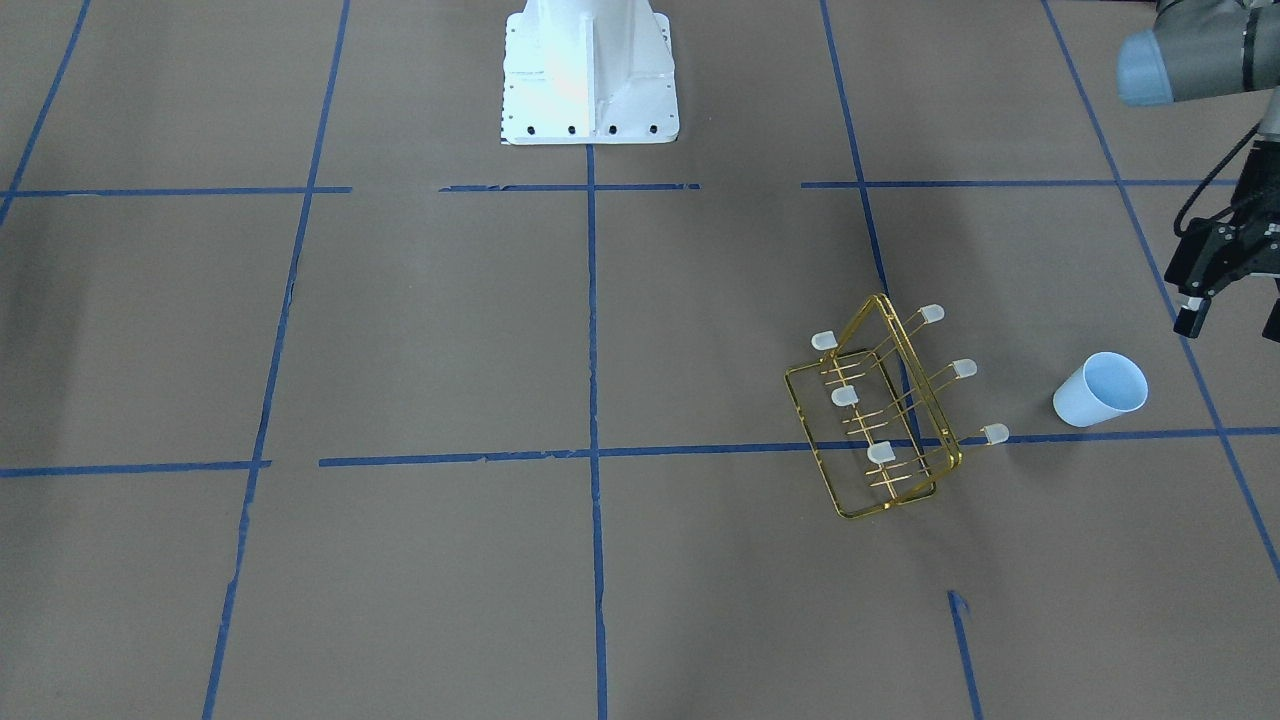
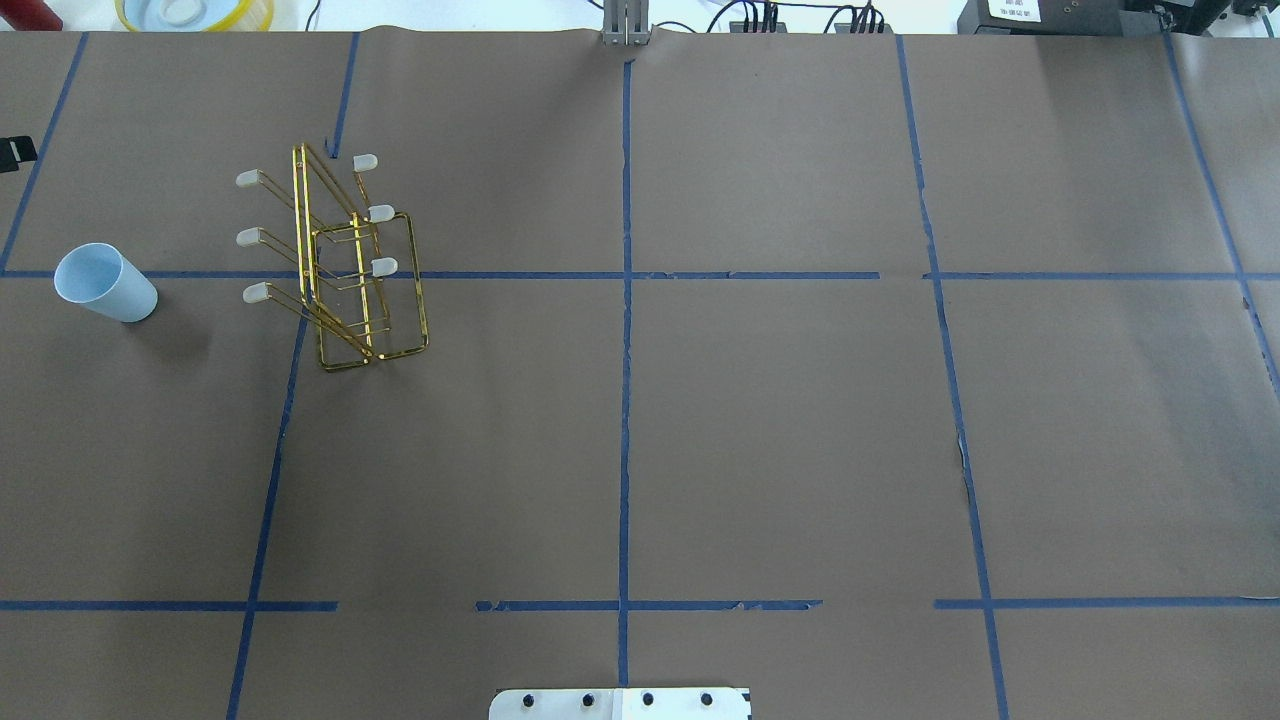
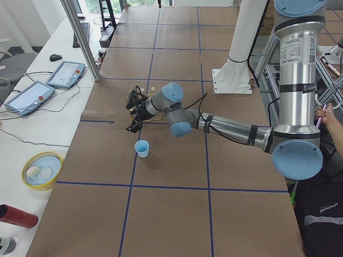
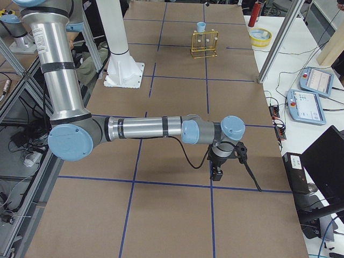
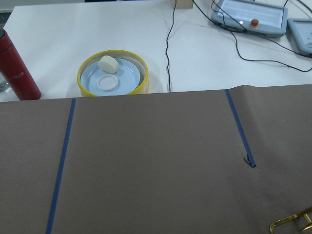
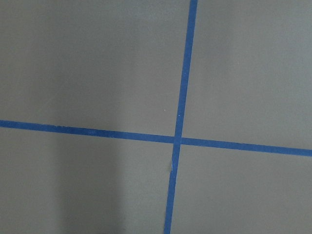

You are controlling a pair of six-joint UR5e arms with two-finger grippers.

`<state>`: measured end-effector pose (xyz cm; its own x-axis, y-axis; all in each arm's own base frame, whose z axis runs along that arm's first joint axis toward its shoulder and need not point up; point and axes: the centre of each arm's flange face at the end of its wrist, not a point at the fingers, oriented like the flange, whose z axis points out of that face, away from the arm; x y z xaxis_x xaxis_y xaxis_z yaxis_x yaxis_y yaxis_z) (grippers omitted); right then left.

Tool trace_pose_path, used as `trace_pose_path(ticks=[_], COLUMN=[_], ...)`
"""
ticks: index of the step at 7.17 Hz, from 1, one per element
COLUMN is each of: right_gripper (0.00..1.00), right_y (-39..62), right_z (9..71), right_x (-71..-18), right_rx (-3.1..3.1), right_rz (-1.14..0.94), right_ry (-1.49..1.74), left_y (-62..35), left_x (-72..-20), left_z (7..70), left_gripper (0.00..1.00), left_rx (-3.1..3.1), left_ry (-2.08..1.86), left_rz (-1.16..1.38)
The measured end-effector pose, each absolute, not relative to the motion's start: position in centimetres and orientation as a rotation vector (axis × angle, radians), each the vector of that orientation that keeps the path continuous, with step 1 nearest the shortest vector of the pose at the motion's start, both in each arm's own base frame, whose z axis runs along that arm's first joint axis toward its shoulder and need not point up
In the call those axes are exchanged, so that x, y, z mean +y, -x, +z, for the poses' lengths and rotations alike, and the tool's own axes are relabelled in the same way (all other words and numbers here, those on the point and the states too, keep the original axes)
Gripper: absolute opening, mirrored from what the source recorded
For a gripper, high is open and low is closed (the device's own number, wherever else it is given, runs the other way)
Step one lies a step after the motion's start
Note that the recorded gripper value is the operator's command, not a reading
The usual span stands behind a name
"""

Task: Hang cup on cup holder
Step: 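Move the left gripper toward the light blue cup and close on its rim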

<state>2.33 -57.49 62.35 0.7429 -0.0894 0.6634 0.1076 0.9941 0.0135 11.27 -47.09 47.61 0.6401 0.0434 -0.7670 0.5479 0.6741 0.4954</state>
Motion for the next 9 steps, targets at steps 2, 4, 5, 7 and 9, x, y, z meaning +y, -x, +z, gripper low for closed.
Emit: trace_pose_path(ticks=[2, 4, 5, 7, 9], right_gripper=[1.00, 1.00, 1.00, 1.00, 1.00], right_y=[-2.3, -2.3, -2.3, -2.3, -2.3], right_z=[62.4, 62.4, 62.4, 62.3, 62.3], right_x=[-57.5, -57.5, -57.5, -57.5, -57.5], right_rx=[-0.725, -0.725, -0.725, -0.725, -0.725], right_rz=[-0.108, -0.108, -0.108, -0.108, -0.108], right_ry=[0.026, 0.026, 0.026, 0.026, 0.026], left_y=[-14.4, -18.2, -19.7, -22.5, -26.0], left_x=[-42.5, -37.4, -35.8, -33.9, -33.5], left_z=[50.2, 53.8, 55.2, 58.1, 60.4], left_gripper=[1.00, 1.00, 1.00, 1.00, 1.00], left_rx=[0.841, 0.805, 0.779, 0.711, 0.653], left_ry=[-0.884, -0.950, -0.988, -1.064, -1.092], left_rz=[-0.449, -0.569, -0.614, -0.654, -0.622])
